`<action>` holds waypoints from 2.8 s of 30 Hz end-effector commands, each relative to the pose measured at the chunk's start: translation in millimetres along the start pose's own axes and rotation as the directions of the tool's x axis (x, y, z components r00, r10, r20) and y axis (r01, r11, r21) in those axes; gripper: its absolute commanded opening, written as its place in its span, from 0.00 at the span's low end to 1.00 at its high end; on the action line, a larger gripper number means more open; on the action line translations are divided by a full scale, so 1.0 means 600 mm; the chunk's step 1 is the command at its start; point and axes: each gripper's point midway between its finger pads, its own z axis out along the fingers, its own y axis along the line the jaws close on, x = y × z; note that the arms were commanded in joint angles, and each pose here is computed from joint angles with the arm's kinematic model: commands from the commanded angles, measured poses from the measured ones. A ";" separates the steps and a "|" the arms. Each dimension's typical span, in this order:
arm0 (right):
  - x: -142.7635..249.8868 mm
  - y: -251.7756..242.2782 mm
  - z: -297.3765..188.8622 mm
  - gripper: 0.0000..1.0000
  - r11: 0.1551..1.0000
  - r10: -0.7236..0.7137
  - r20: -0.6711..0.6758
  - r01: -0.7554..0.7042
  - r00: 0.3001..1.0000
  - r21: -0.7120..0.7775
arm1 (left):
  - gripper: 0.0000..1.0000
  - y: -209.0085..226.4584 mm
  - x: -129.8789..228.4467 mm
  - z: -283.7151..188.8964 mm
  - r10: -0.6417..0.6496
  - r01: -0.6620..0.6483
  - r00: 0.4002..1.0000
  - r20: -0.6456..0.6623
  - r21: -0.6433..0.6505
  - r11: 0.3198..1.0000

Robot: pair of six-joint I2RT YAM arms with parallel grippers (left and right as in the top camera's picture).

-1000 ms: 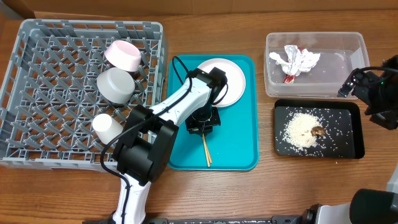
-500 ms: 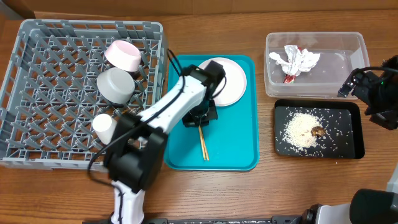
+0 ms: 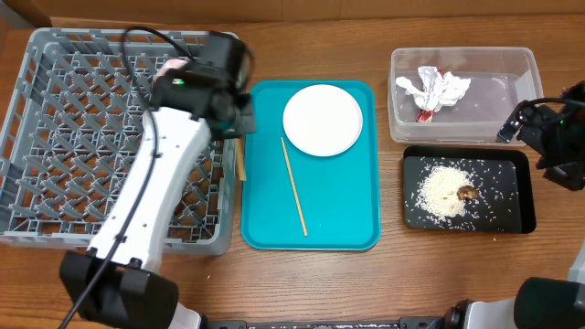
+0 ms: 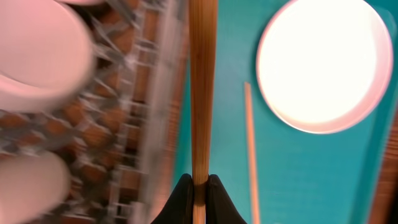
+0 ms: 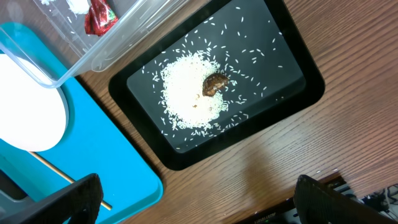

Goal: Sort waste into correct bins and load items into the dishwasher

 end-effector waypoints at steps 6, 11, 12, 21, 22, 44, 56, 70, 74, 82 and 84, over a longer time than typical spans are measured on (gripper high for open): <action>-0.003 0.002 -0.017 1.00 1.000 -0.005 0.039 0.005 0.999 -0.008 | 0.04 0.058 -0.010 0.023 0.262 -0.264 0.964 -0.048 -0.025 0.964; -0.003 0.002 -0.017 1.00 1.000 -0.005 0.040 0.005 0.999 -0.008 | 0.04 0.074 -0.008 0.052 0.258 -0.266 0.961 -0.097 -0.073 0.961; -0.003 0.002 -0.017 1.00 1.000 -0.005 0.040 0.005 0.999 -0.008 | 0.04 0.075 -0.007 0.056 0.259 -0.267 0.960 -0.103 -0.078 0.961; -0.003 0.002 -0.017 1.00 1.000 -0.005 0.039 0.005 0.999 -0.008 | 0.05 0.081 -0.002 0.082 0.224 -0.238 0.964 -0.144 -0.089 0.967; -0.003 0.002 -0.017 1.00 1.000 -0.005 0.039 0.005 0.999 -0.008 | 0.06 0.082 -0.002 0.085 0.218 -0.233 0.965 -0.148 -0.090 0.968; -0.002 0.003 -0.017 1.00 1.000 -0.005 0.038 0.005 0.999 -0.011 | 0.20 0.081 0.017 0.152 0.148 -0.179 0.954 -0.261 -0.101 0.979; -0.003 0.003 -0.017 1.00 1.000 -0.005 0.038 0.005 0.999 -0.012 | 0.33 -0.078 0.021 0.060 0.158 -0.107 0.961 -0.227 0.222 0.969; -0.002 0.003 -0.017 1.00 1.000 -0.005 0.038 0.005 0.999 -0.011 | 0.42 -0.171 0.216 0.206 0.125 -0.133 0.878 -0.462 0.015 0.991; -0.002 0.003 -0.017 1.00 1.000 -0.005 0.038 0.005 0.999 -0.011 | 0.42 -0.166 0.235 0.233 0.119 -0.144 0.854 -0.506 -0.011 0.990; -0.002 0.003 -0.017 1.00 1.000 -0.005 0.038 0.005 0.999 -0.011 | 0.43 -0.154 0.260 0.271 0.104 -0.159 0.819 -0.564 -0.048 0.986; -0.003 0.003 -0.017 1.00 1.000 -0.005 0.039 0.005 0.999 -0.011 | 0.42 -0.151 0.265 0.276 0.101 -0.161 0.813 -0.573 -0.055 0.985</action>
